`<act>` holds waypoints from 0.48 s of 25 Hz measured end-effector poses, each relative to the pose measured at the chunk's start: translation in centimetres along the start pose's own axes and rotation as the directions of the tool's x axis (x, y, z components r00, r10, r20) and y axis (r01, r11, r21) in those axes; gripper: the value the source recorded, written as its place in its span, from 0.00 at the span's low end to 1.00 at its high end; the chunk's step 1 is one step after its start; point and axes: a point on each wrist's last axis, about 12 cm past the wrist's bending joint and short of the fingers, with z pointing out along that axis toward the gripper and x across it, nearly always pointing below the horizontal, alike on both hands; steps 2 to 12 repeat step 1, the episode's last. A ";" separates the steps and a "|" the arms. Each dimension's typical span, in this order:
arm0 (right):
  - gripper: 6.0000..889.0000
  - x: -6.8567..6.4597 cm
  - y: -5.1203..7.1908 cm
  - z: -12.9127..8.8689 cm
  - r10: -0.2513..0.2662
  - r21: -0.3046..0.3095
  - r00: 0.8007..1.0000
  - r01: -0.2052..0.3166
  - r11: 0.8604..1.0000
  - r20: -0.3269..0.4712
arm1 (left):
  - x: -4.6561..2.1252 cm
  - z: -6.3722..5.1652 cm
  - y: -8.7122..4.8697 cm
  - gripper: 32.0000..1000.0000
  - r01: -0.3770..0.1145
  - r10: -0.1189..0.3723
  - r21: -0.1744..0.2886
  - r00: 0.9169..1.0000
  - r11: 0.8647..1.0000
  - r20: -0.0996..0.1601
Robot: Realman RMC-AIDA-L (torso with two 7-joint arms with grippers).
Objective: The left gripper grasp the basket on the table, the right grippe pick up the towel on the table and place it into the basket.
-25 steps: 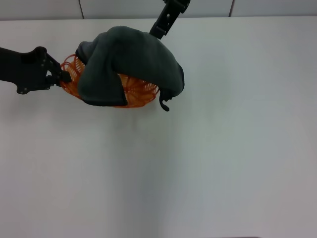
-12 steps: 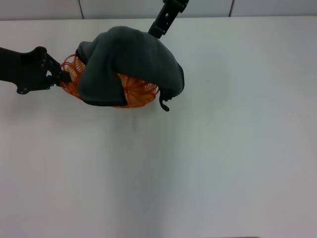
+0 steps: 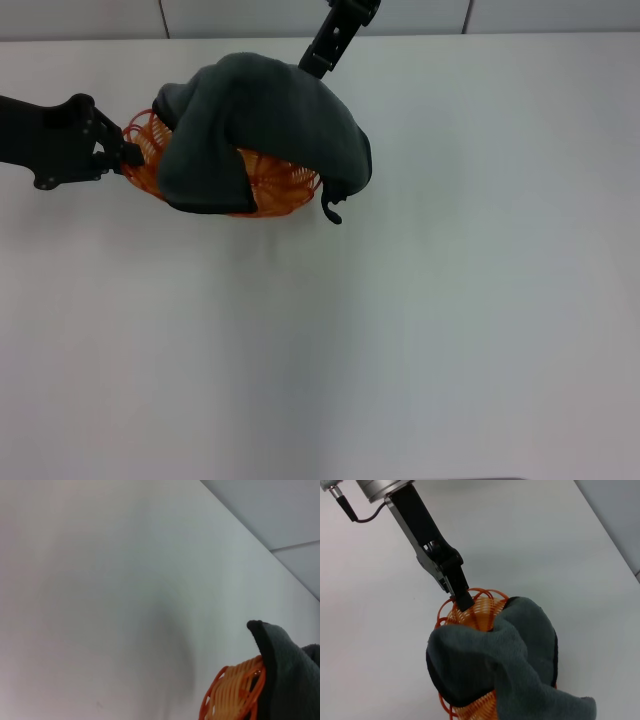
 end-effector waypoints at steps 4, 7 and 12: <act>0.99 0.0 0.0 0.0 -0.002 0.002 1.000 0.002 1.000 0.000 | 0.00 0.0 0.0 0.08 0.000 0.000 0.000 1.000 1.000 0.000; 0.99 0.0 0.0 0.0 -0.002 0.002 1.000 0.002 1.000 0.000 | 0.00 0.0 0.0 0.08 0.000 0.000 0.000 1.000 1.000 0.000; 0.99 0.0 0.0 0.0 -0.002 0.002 1.000 0.002 1.000 0.000 | 0.00 0.0 0.0 0.08 0.000 0.000 0.000 1.000 1.000 0.000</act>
